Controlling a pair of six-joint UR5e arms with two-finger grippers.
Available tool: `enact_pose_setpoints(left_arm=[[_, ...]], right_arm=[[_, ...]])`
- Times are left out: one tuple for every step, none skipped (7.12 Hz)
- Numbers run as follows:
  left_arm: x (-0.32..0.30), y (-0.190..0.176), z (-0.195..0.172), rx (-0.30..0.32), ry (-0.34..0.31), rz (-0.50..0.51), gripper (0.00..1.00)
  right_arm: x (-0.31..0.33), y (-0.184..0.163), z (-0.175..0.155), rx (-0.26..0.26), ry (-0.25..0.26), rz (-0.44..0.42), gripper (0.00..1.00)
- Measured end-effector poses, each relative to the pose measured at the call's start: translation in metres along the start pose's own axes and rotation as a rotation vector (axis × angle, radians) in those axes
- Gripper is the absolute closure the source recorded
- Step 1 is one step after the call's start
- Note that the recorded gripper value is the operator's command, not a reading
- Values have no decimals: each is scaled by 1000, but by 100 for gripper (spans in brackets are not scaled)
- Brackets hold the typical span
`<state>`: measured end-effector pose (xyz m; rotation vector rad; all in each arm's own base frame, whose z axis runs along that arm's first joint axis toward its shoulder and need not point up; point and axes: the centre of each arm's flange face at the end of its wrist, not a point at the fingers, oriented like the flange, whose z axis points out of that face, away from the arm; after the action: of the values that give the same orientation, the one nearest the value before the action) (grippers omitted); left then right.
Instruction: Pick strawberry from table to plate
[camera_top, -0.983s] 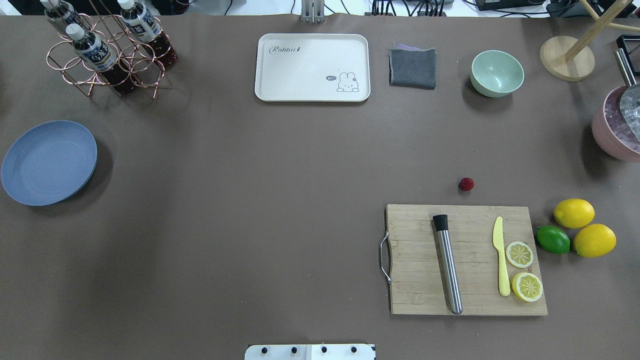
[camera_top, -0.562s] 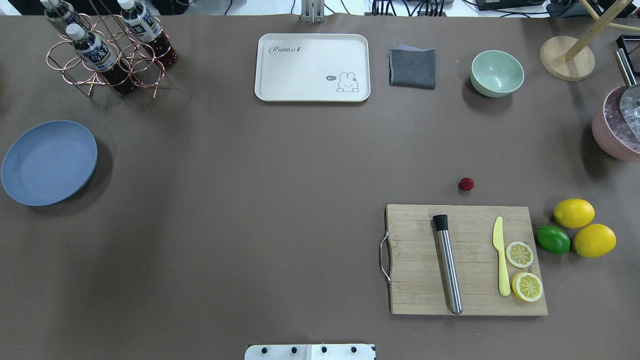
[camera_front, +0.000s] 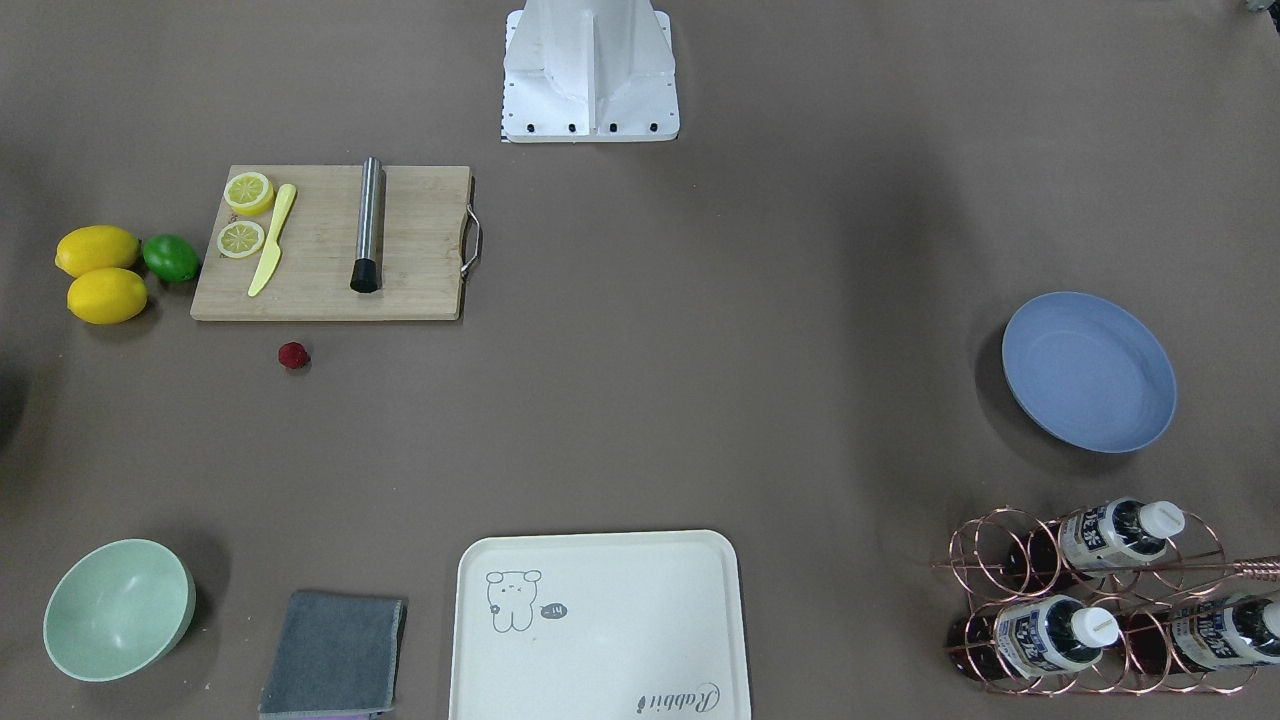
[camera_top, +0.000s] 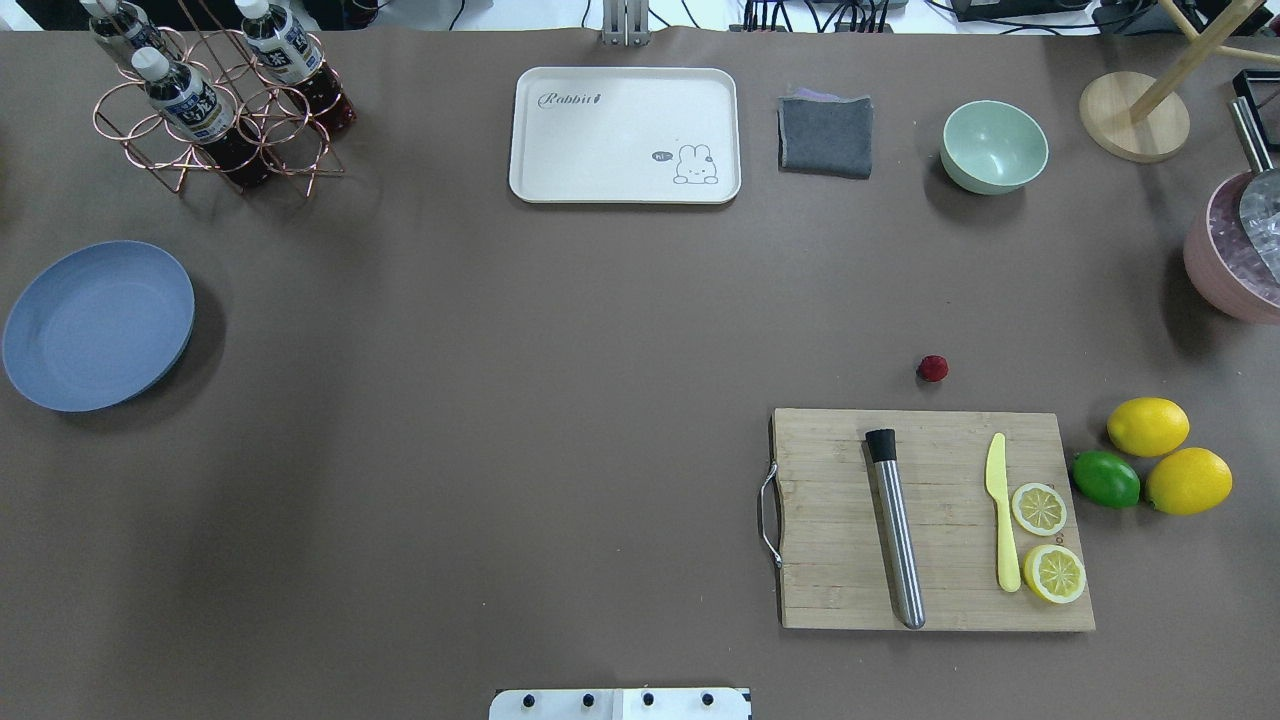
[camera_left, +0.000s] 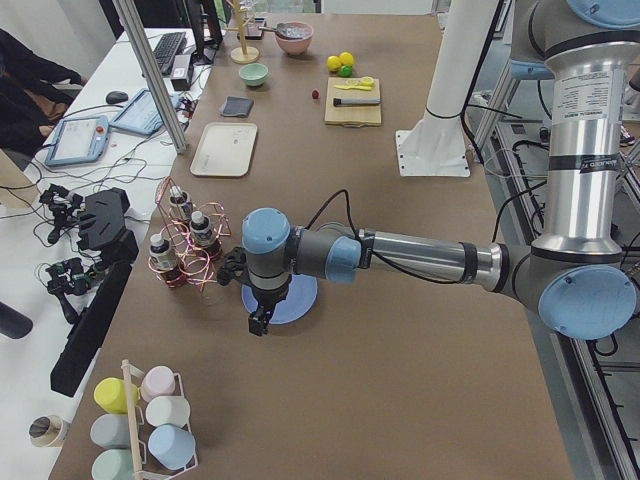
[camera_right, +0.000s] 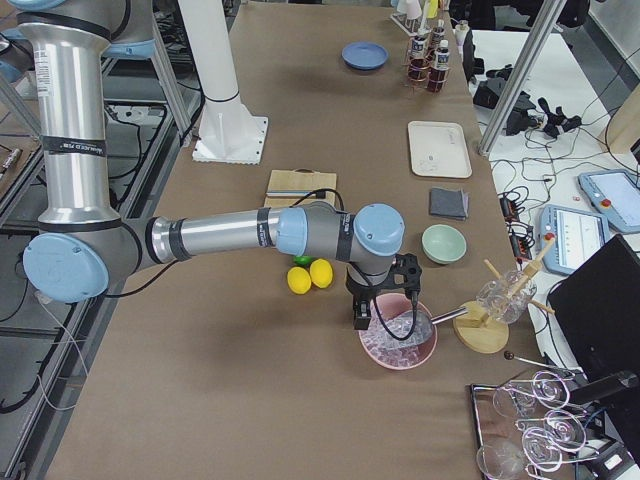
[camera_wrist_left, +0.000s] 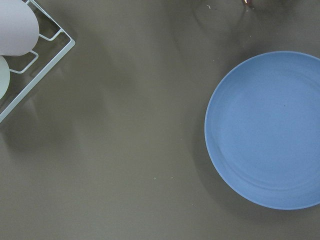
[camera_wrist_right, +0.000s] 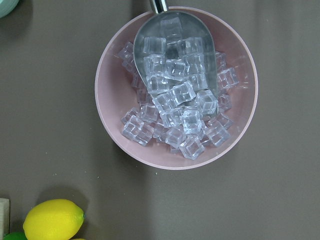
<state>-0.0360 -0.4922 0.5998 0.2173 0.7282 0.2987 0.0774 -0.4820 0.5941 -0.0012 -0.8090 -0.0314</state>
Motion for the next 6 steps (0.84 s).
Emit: enact_pose_setpoints(left_arm=[[1,0,0,0,3,1,2],[1,0,1,0,5,1,2],[1,0,1,0,6,2,2],[1,0,1,0,6,3,2],[2,0,0,1,7,5,2],[2,-1,0,3,8,8,2]], right_arm=[[0,0,0,0,0,0,0],[-1,-1,-1,1,0,-1,0],[-1,-2,-1,2,1,-2,0],[-2,-3,-2,4,1,-3,0],[-2,-3,-2,4,1,-3,0],[-1,-3,-2,3,2,-3,0]])
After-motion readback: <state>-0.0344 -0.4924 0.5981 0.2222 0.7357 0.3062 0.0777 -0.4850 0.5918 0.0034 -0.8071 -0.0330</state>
